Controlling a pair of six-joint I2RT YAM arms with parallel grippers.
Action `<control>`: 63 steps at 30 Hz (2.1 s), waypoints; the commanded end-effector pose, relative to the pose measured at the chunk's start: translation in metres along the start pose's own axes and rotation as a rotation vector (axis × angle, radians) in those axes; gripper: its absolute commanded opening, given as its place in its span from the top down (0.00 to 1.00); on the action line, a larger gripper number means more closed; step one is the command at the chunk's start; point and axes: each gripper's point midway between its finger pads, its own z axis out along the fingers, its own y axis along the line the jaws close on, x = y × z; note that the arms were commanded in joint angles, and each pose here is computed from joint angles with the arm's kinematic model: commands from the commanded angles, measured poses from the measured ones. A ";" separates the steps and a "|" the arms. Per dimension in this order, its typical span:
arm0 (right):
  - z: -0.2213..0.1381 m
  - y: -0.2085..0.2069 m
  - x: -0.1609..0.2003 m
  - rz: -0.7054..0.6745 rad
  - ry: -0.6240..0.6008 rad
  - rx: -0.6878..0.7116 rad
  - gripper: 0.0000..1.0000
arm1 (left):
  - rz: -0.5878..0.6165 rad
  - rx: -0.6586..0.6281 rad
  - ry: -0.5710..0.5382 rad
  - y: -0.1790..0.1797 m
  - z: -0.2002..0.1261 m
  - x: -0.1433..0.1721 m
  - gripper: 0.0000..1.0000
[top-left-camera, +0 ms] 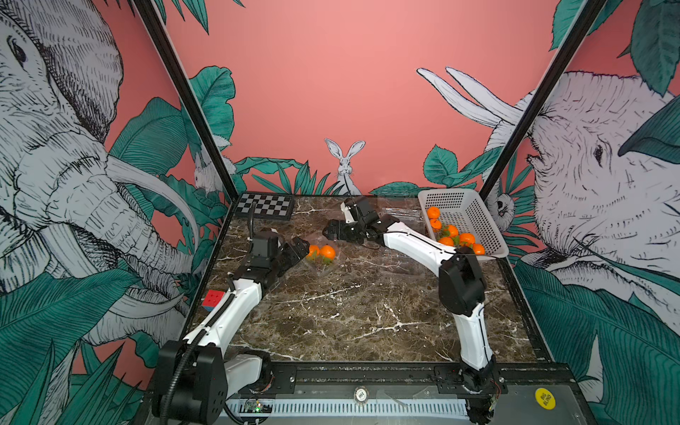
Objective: Take oranges out of containers
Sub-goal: Adjust the packing box at the center of the board.
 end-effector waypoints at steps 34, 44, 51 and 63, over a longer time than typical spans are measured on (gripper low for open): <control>0.017 -0.043 0.083 0.187 -0.002 -0.047 0.14 | 0.081 0.199 0.154 -0.024 0.081 0.023 0.01; 0.003 -0.056 0.060 0.076 0.009 -0.043 0.19 | 0.071 0.202 0.169 -0.025 0.026 0.093 0.01; -0.011 -0.064 0.064 0.026 0.025 -0.019 0.15 | 0.200 -0.039 0.179 0.019 -0.004 0.085 0.01; -0.043 -0.064 0.085 0.146 -0.067 -0.108 0.10 | 0.195 0.093 0.137 -0.017 0.051 0.039 0.01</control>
